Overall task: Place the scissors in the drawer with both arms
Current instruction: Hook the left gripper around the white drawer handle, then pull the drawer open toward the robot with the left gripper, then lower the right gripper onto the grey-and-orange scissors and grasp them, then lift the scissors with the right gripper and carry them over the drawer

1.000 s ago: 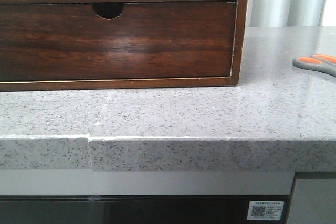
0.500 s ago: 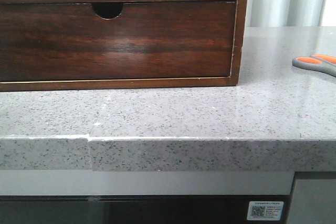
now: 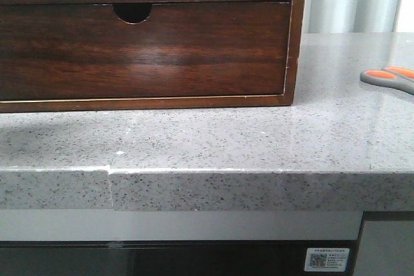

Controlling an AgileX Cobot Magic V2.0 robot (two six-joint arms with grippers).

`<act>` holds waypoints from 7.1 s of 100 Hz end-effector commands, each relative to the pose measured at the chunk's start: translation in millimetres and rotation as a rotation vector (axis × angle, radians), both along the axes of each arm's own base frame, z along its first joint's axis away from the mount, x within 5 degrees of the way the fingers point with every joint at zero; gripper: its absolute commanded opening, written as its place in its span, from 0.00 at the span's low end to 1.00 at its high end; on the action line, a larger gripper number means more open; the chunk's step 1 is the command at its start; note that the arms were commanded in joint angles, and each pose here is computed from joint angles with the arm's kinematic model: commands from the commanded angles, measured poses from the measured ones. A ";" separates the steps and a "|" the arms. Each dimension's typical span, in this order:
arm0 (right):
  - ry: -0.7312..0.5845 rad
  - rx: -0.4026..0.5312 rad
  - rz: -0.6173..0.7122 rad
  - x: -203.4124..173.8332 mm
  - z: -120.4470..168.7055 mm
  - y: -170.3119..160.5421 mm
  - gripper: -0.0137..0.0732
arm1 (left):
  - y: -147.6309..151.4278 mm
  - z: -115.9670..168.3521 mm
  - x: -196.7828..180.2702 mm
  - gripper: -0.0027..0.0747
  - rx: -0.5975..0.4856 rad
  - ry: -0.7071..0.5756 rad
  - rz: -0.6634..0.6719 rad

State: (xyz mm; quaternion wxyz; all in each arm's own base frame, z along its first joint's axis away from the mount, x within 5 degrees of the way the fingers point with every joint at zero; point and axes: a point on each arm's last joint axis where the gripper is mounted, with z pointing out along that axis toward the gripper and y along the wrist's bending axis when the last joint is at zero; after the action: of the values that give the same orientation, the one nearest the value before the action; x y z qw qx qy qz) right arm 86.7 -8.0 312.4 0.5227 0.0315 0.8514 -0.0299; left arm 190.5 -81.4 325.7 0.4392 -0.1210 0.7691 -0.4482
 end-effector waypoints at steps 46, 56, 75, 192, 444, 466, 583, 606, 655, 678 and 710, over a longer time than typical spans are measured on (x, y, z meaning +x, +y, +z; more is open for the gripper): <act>-0.086 -0.023 0.001 3.7 15.7 -0.8 0.55 | -28.6 -2.3 38.8 0.51 -0.234 0.112 -0.167; -0.086 -0.023 0.001 3.7 15.7 -0.8 0.55 | -28.8 -4.1 40.3 0.48 -0.234 0.119 -0.164; -0.086 -0.023 0.001 3.7 15.7 -0.8 0.55 | -28.6 -4.2 40.5 0.29 -0.233 0.120 -0.161; -0.061 -0.021 0.000 2.8 13.6 -0.9 0.55 | -33.1 -9.0 -10.3 0.01 -0.340 0.116 -0.401; 0.599 0.005 0.060 212.6 -26.1 -7.0 0.55 | 30.7 77.4 -122.5 0.63 0.779 -0.462 -0.235; 0.656 0.014 0.062 238.3 -29.5 -10.7 0.55 | 28.0 83.0 -111.5 0.63 0.770 -0.485 -0.221; 0.739 0.074 0.097 246.6 -31.8 -20.9 0.26 | 29.2 87.2 -109.3 0.63 0.758 -0.516 -0.177; 0.718 0.066 0.096 242.0 -23.3 -20.8 0.23 | 29.0 86.7 -109.5 0.63 0.759 -0.513 -0.182; 0.765 0.063 0.108 247.9 -37.7 -21.4 0.28 | 28.3 84.4 -110.8 0.63 0.765 -0.495 -0.206; 0.773 0.065 0.109 247.7 -38.6 -21.4 0.47 | 28.3 84.4 -110.8 0.63 0.765 -0.495 -0.206; 0.823 0.059 0.128 247.4 -45.2 -21.2 0.46 | 29.3 83.8 -110.3 0.63 0.784 -0.495 -0.202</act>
State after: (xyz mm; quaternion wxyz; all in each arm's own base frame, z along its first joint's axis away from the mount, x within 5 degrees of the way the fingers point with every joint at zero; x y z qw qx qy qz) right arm 335.2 -26.5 252.9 0.1193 -0.0126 0.9925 0.0233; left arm 78.3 -51.7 395.8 0.5443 0.2530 0.7811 -0.1719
